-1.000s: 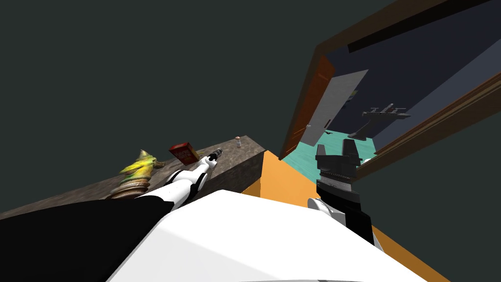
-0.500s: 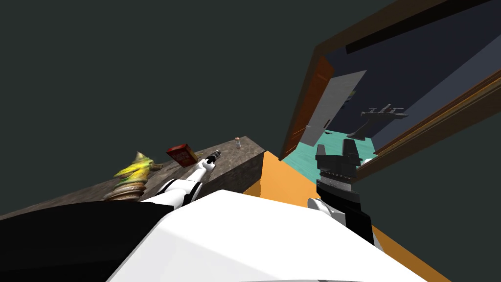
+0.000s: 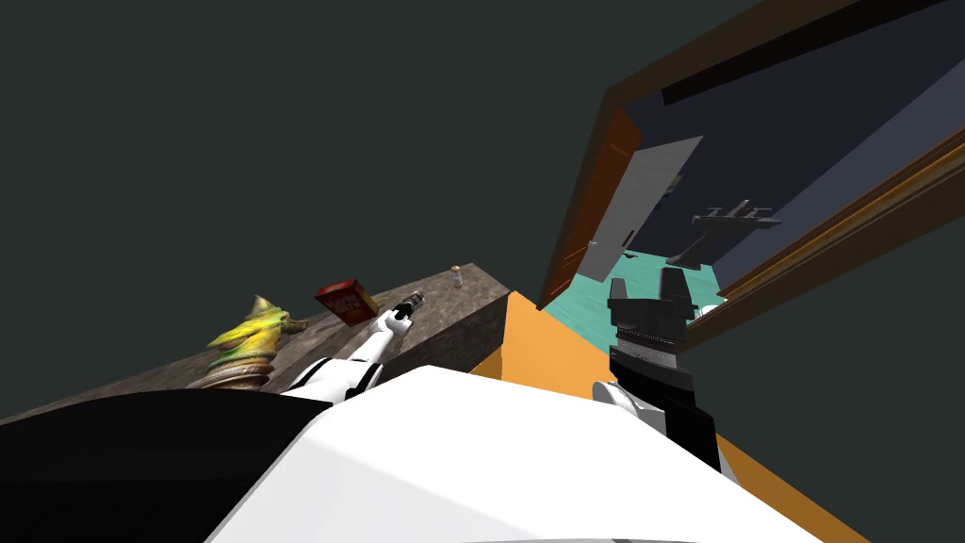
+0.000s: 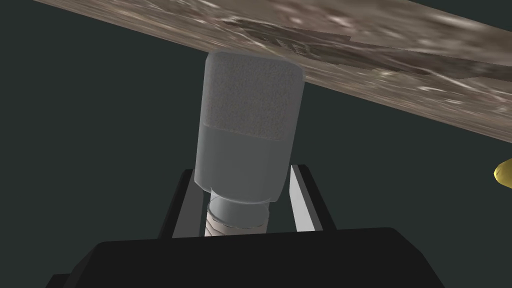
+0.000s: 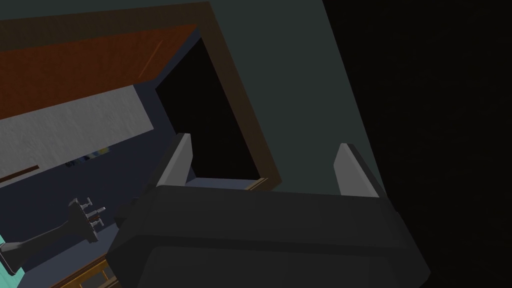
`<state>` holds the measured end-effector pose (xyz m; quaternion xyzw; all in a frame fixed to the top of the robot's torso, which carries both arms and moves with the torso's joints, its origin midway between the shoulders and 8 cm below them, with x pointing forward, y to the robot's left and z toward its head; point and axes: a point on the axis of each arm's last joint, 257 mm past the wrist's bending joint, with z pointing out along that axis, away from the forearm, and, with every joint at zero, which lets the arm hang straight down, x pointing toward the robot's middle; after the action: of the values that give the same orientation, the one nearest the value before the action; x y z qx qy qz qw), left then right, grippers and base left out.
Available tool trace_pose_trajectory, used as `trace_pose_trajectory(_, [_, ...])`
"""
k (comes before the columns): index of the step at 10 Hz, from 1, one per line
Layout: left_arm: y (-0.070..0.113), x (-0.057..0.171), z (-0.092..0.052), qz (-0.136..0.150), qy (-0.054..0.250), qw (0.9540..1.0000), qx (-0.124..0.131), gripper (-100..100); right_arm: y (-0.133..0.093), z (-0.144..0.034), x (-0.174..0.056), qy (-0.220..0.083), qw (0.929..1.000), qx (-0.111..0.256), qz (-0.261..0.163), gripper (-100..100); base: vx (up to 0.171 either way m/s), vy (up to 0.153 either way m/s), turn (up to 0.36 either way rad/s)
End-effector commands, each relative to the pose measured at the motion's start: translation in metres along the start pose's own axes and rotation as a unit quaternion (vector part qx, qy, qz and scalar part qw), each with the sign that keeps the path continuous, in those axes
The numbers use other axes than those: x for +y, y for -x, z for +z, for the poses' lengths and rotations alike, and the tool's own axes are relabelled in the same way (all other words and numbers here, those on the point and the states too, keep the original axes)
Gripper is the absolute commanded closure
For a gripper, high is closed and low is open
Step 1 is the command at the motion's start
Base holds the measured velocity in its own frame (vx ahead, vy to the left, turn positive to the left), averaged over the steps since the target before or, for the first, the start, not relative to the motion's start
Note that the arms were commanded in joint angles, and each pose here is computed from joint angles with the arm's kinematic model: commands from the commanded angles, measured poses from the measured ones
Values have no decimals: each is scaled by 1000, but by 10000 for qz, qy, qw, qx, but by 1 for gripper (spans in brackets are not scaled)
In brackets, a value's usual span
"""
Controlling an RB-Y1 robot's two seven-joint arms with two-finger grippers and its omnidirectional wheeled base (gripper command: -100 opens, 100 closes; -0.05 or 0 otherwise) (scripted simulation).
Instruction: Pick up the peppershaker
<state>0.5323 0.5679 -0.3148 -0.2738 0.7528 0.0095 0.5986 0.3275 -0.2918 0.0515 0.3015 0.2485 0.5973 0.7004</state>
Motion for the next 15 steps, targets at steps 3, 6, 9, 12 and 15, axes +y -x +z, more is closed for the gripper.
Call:
trace_pose_trajectory(3, [4,-4,-7,20,-58,10000,-49,100,0,0,0,0,10000,0,0,0,18,6,1])
trace_pose_trajectory(6, [2,0,-20,13,-44,10000,-51,100,0,0,0,0,10000,0,0,0,26,8,-13])
trace_pose_trajectory(9, [0,2,-34,2,-35,10000,-47,100,0,0,0,0,10000,0,0,0,28,7,-11])
trace_pose_trajectory(12, [-3,5,-49,-13,-19,10000,-27,100,0,0,0,0,10000,0,0,0,28,6,-13])
trace_pose_trajectory(15, [-6,7,-65,-32,-5,10000,0,100,0,0,0,0,10000,0,0,0,27,8,-12])
